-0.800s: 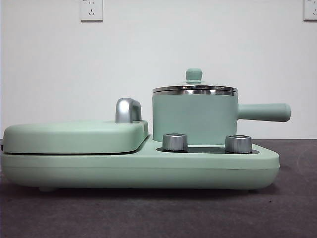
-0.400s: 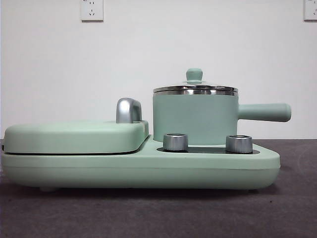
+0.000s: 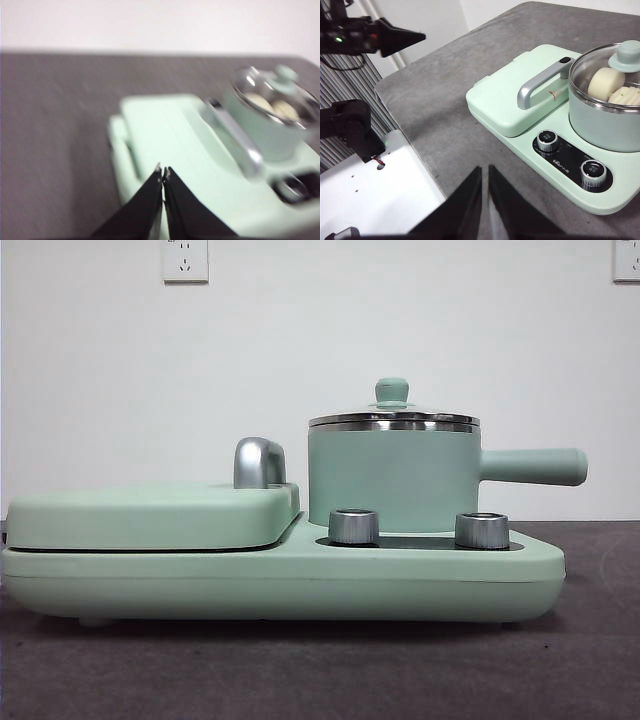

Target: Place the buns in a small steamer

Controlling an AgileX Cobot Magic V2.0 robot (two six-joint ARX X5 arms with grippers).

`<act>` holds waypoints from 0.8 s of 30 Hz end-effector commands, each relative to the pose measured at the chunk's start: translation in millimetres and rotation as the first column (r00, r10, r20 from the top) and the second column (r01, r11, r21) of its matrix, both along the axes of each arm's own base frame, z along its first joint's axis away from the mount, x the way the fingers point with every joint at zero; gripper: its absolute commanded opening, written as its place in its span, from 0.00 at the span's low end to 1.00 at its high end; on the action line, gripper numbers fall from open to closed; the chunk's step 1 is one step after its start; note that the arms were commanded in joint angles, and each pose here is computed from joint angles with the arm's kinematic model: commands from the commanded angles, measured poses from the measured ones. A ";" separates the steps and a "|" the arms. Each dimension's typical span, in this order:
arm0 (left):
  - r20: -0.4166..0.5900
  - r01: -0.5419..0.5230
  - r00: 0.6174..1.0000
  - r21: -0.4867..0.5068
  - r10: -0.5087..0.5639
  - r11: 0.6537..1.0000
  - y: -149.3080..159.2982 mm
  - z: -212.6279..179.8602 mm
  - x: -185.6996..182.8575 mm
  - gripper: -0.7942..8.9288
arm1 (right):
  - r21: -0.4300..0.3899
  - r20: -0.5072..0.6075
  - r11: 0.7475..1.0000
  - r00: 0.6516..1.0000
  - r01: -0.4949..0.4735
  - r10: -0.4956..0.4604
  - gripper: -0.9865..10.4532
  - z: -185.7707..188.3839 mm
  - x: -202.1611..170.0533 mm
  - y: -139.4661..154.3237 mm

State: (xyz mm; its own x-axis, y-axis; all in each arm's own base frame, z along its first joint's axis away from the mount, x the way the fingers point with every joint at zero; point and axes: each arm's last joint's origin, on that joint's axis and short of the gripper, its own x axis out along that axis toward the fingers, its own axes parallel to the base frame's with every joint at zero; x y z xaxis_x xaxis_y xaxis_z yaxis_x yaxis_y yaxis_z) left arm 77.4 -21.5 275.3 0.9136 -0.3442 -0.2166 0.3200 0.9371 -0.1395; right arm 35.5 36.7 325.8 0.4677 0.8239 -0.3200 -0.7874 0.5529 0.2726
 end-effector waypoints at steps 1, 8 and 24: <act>0.125 -0.041 0.991 0.038 0.036 0.998 2.6 -18.9 8.2 0.09 | 0.008 0.024 1.000 1.000 -0.010 0.010 0.10 4.0 -1.2 -0.4; 0.171 -0.141 0.976 0.023 0.135 0.990 10.0 -80.1 17.2 0.09 | 0.008 0.024 1.000 1.000 -0.010 0.010 0.10 4.0 -1.2 -0.4; 0.072 -0.299 0.953 0.092 0.294 0.950 17.6 -126.2 18.0 0.09 | 0.008 0.025 1.000 1.000 -0.010 0.010 0.10 4.0 -1.2 -0.4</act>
